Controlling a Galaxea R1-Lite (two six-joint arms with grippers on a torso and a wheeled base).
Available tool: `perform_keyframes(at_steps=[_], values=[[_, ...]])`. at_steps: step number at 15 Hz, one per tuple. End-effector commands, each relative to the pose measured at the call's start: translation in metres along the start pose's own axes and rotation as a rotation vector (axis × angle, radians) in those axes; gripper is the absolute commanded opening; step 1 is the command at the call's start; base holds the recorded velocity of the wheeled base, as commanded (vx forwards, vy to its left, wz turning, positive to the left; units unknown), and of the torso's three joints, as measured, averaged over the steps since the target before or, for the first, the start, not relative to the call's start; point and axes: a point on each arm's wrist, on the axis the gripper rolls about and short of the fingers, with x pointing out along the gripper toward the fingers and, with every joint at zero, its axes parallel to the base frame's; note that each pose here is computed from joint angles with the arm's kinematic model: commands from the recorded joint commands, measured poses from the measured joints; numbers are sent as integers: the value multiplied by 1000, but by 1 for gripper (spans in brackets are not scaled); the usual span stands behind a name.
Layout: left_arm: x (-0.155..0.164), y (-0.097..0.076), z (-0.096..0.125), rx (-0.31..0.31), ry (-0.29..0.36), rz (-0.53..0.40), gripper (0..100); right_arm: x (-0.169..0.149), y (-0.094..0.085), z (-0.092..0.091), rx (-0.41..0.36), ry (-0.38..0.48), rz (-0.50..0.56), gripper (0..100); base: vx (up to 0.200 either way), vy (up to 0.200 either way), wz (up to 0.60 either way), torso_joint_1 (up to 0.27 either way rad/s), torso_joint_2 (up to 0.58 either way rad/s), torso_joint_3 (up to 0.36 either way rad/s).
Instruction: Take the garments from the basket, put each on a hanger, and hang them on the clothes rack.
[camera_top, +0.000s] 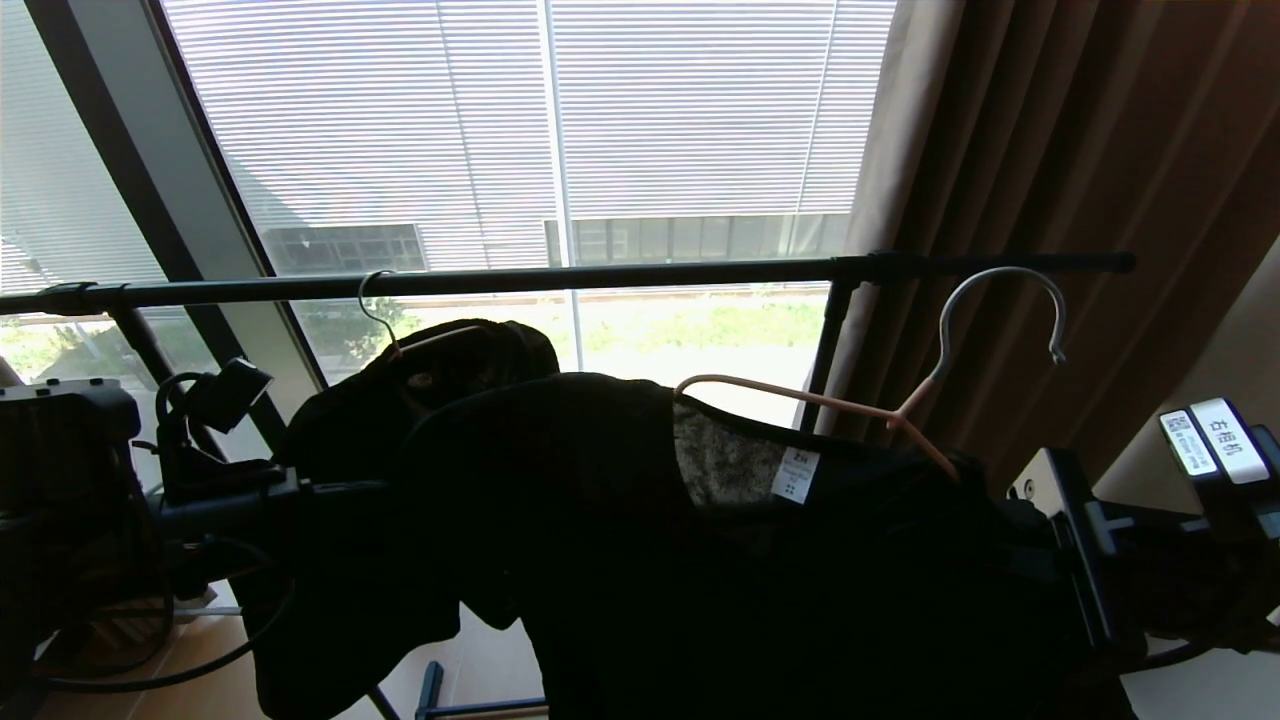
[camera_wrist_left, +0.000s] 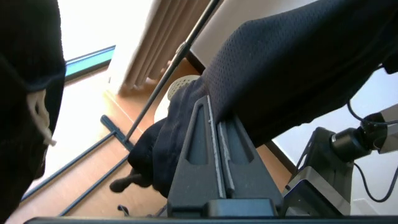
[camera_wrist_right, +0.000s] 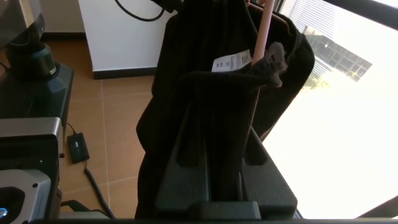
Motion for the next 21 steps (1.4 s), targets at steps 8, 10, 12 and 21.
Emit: perform_keyframes(at_steps=[8, 10, 12, 21], values=[[-8, 2, -9, -29, 4, 26, 0, -4, 1, 4, -15, -11, -9, 0, 0, 0, 0, 0, 0, 0], [-8, 0, -8, -4, -5, 19, 0, -3, 0, 4, -14, -11, -6, 0, 0, 0, 0, 0, 0, 0], [-8, -1, -7, 19, -20, 17, 0, -3, 0, 4, -15, -11, -6, 0, 0, 0, 0, 0, 0, 0], [-17, -10, -9, 69, -59, 22, 100, -3, -3, 4, -13, -9, -14, 0, 0, 0, 0, 0, 0, 0]])
